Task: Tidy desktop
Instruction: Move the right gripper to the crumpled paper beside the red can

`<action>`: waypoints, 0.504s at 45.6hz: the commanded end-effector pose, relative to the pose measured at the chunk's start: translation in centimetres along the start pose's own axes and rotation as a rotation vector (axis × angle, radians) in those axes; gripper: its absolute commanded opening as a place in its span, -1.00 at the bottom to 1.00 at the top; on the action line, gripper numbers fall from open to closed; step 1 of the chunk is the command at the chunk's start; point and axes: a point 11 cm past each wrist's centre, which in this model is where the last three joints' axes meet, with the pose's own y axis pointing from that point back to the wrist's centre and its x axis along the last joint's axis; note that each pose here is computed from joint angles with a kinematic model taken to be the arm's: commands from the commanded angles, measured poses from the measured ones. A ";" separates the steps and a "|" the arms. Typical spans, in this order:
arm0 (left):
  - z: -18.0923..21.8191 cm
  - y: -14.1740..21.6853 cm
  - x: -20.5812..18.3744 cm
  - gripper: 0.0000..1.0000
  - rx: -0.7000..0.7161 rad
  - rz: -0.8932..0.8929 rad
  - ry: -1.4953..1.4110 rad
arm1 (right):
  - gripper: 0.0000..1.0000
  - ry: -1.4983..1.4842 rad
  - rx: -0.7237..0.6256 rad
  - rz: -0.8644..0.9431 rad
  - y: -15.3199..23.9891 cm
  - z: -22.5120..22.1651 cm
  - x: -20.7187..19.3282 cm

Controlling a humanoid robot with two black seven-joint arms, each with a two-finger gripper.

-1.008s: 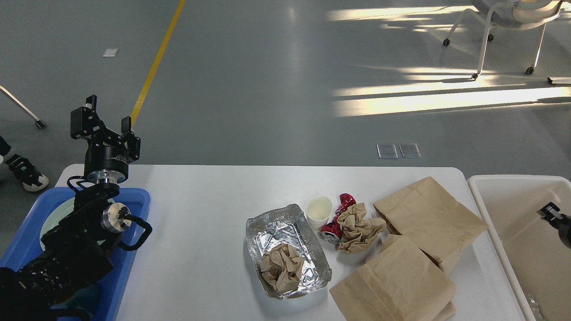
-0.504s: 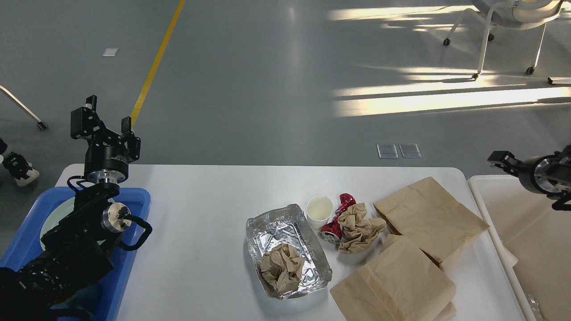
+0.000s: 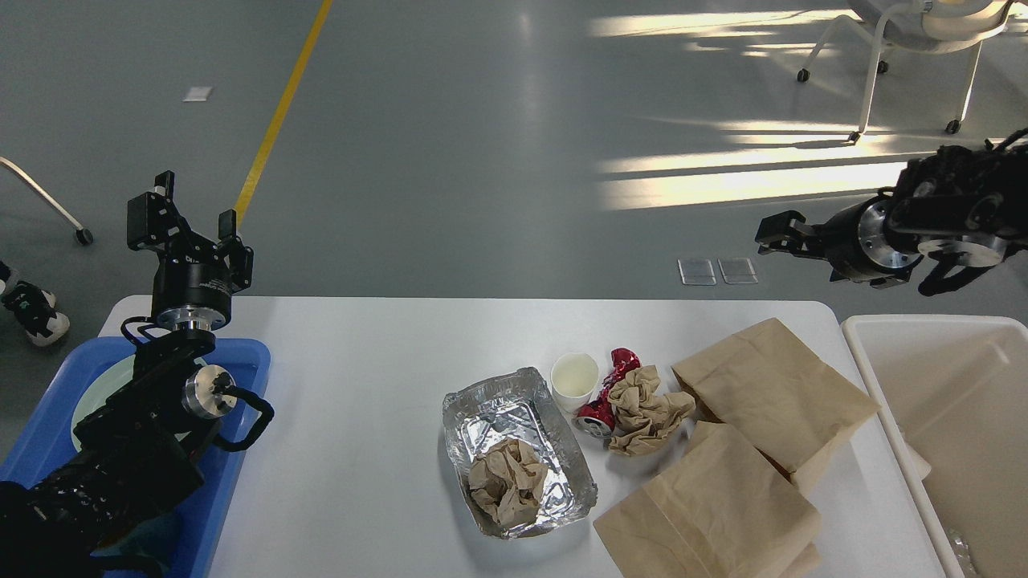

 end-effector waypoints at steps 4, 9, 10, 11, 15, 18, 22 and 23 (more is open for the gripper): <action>0.0 0.0 0.0 0.93 -0.001 0.000 -0.001 | 1.00 0.089 0.074 -0.166 4.9 -5.2 -1.3; 0.0 0.0 0.1 0.93 0.000 0.001 -0.002 | 1.00 0.109 0.084 -0.256 5.4 -6.1 -2.4; 0.0 0.0 0.0 0.93 -0.001 0.000 -0.001 | 1.00 0.112 0.081 -0.267 5.2 -6.1 -2.6; 0.0 0.0 0.0 0.93 -0.001 0.000 -0.001 | 1.00 0.114 0.081 -0.274 5.0 -6.2 -2.9; 0.0 0.0 0.0 0.93 -0.001 0.000 -0.001 | 1.00 0.097 0.079 -0.341 2.4 -5.6 -5.5; 0.0 0.0 0.0 0.93 -0.001 0.000 -0.001 | 1.00 0.072 0.103 -0.367 -0.1 -5.7 -7.5; 0.0 0.0 0.0 0.93 0.000 0.001 -0.001 | 1.00 0.059 0.116 -0.380 -3.0 -6.0 -10.4; 0.0 0.0 0.0 0.93 -0.001 0.000 -0.001 | 1.00 0.066 0.110 -0.381 -4.3 -6.0 -11.8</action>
